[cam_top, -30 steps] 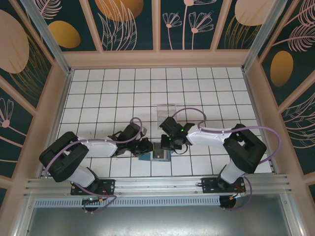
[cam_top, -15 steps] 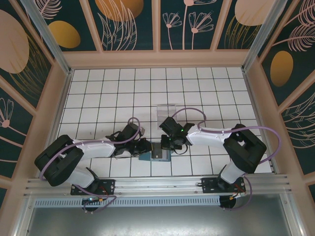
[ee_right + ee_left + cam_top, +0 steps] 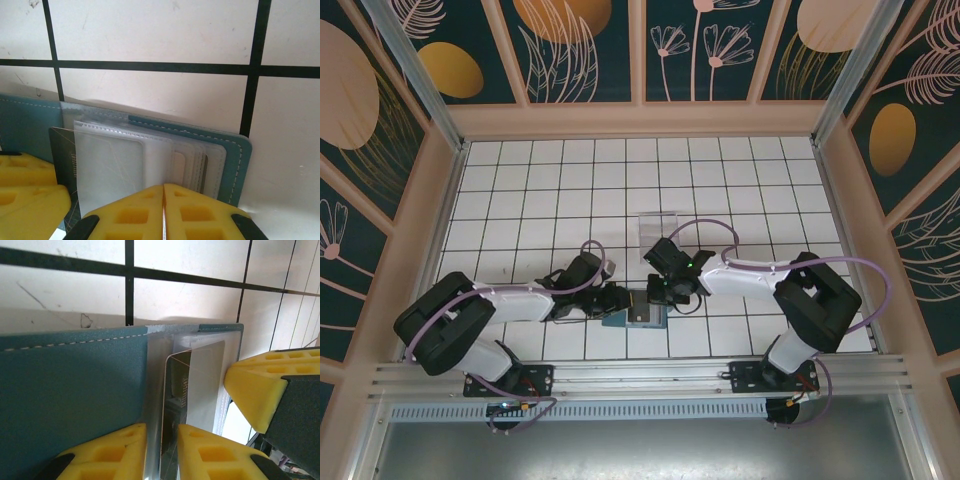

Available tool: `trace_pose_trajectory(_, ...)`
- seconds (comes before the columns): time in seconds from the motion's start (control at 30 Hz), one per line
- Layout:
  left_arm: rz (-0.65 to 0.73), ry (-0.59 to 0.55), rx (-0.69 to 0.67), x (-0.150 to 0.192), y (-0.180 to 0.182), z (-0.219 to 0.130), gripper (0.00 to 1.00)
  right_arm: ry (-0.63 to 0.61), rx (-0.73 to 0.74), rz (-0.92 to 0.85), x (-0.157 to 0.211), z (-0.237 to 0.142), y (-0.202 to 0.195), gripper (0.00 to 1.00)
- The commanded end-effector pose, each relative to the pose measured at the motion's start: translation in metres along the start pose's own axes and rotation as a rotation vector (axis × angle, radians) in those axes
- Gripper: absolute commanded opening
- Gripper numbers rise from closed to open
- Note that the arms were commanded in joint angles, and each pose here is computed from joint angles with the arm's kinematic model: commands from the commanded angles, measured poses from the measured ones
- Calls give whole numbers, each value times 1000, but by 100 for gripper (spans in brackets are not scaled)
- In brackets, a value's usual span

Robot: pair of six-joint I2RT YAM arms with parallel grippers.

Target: Take the credit cards out of the card holder

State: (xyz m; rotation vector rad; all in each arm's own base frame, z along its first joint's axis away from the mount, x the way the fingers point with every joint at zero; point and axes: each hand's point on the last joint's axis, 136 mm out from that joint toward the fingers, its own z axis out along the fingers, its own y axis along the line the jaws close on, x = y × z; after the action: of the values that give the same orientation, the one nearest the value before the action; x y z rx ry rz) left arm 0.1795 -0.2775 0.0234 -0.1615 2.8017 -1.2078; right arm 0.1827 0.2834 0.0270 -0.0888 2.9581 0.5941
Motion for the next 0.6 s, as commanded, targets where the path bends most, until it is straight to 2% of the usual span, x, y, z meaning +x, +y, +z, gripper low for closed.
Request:
trace_pose_trajectory(0.0,-28,20,-11,4,9,5,25,16,56,-8,5,5,-10,10)
trace_pose_trajectory(0.13,-13,16,35,3,0,3,23,18,57,-7,5,5,-10,10)
trace_pose_trajectory(0.57,-20,39,46,6,2,7,14,22,67,-2,7,5,-13,10)
